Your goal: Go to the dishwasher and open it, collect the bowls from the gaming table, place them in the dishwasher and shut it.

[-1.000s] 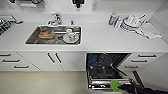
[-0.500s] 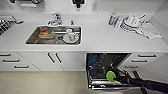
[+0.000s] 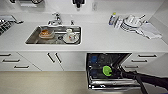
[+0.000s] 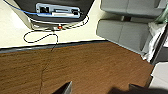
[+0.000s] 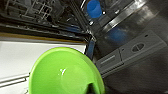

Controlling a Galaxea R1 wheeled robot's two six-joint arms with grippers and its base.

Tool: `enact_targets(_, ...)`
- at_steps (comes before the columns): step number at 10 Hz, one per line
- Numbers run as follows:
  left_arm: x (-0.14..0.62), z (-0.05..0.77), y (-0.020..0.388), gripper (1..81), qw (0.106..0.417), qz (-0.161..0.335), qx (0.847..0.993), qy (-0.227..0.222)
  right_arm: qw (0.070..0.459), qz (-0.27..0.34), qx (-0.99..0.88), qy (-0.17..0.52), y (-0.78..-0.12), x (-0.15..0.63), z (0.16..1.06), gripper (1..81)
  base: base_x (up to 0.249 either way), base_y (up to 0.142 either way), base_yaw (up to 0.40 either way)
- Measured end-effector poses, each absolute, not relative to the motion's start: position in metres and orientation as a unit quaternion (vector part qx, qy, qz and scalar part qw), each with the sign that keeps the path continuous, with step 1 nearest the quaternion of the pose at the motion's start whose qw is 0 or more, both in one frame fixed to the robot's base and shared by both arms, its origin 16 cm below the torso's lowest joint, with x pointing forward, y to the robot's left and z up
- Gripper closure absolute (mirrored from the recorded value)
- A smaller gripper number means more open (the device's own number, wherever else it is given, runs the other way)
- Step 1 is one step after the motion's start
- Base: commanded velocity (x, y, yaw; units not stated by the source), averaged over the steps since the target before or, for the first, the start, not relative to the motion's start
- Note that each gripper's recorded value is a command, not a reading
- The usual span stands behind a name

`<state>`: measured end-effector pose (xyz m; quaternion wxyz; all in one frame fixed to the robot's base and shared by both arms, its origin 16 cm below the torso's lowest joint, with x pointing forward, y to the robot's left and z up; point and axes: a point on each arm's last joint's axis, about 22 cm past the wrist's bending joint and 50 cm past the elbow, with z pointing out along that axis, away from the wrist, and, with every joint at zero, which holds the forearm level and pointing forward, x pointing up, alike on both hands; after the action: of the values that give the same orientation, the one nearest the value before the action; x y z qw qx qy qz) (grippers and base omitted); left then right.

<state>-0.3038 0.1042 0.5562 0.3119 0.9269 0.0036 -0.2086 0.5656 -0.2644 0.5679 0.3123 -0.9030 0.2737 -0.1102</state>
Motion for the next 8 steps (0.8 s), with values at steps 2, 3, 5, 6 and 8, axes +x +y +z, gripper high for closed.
enact_targets(2, -0.306, 0.553, 0.105, 1.0, 0.304, -0.216, 0.928, -0.008, 0.304, -0.115, -0.903, 0.281, -0.278, 0.582, 0.575, 1.0, 0.0, 0.0, 0.0)
enact_targets(3, -0.306, 0.555, 0.097, 1.0, 0.308, -0.215, 0.927, -0.006, 0.297, -0.11, -0.904, 0.287, -0.291, 0.578, 0.576, 1.0, 0.0, 0.0, 0.0)
enact_targets(5, -0.299, 0.548, 0.103, 1.0, 0.301, -0.213, 0.93, -0.001, 0.273, -0.085, -0.913, 0.292, -0.335, 0.554, 0.579, 1.0, 0.0, 0.0, 0.0)
enact_targets(6, -0.288, 0.536, 0.115, 1.0, 0.285, -0.21, 0.935, 0.015, 0.251, -0.066, -0.918, 0.299, -0.367, 0.531, 0.578, 1.0, 0.0, 0.0, 0.0)
enact_targets(8, -0.264, 0.514, 0.133, 1.0, 0.254, -0.202, 0.944, 0.057, 0.203, 0.001, -0.927, 0.315, -0.423, 0.454, 0.565, 1.0, 0.0, 0.0, 0.0)
